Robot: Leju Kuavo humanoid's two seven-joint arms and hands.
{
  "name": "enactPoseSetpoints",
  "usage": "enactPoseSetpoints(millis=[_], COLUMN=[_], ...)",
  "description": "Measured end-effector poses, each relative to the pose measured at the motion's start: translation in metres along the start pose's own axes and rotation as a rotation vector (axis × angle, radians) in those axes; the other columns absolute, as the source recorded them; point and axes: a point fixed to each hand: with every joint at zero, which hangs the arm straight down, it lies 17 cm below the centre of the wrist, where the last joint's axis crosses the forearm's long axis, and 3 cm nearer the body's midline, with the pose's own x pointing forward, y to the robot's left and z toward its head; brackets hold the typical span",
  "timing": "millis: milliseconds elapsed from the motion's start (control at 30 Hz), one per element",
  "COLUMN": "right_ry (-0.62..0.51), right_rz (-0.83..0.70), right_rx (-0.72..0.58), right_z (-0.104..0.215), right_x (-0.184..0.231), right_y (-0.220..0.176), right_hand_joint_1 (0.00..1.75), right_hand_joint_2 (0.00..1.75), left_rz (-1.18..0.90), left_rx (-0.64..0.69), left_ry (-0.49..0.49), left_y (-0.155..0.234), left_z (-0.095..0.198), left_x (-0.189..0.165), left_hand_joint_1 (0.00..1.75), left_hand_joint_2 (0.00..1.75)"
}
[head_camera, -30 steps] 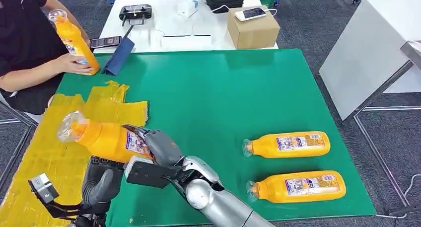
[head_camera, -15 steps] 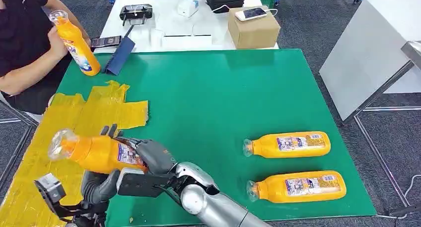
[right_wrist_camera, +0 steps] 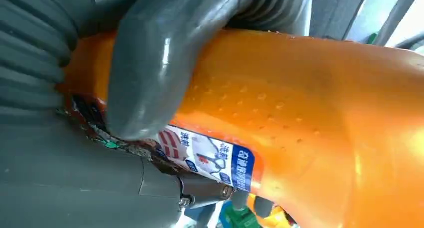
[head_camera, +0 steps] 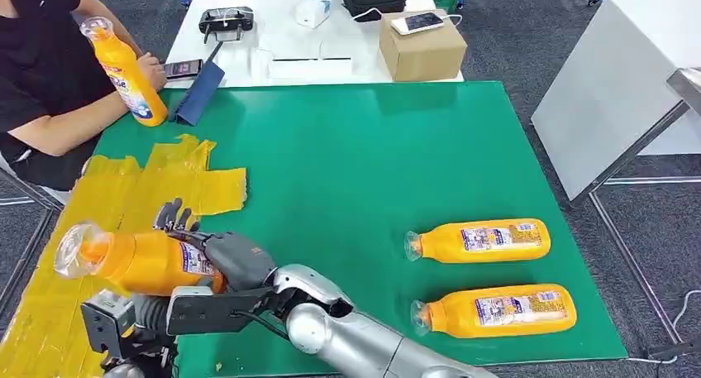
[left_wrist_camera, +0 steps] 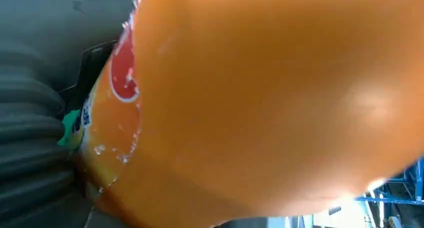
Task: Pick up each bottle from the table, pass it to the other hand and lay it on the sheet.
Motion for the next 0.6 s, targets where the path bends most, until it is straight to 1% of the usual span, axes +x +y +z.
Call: enactPoseSetpoints(millis=[200, 600], right_ry=[-0.003, 0.007], right_rz=[0.029, 0.040], right_rx=[0.024, 0.038], right_z=[-0.0006, 0.0001], right_x=[-0.0003, -0.0051], right_y=[0.0038, 0.0089], right_hand_joint_1=[1.75, 1.75], right_hand_joint_2=[1.75, 1.75], left_rz=[0.001, 0.019], left_rx=[0.009, 0.012], left_ry=[-0.006, 0.003], left_y=[0.0037, 0.0061], left_z=[0.0013, 0.0034], left_x=[-0.0007, -0.0045], left_hand_joint_1=[1.75, 1.75], left_hand_joint_2=[1.75, 1.75])
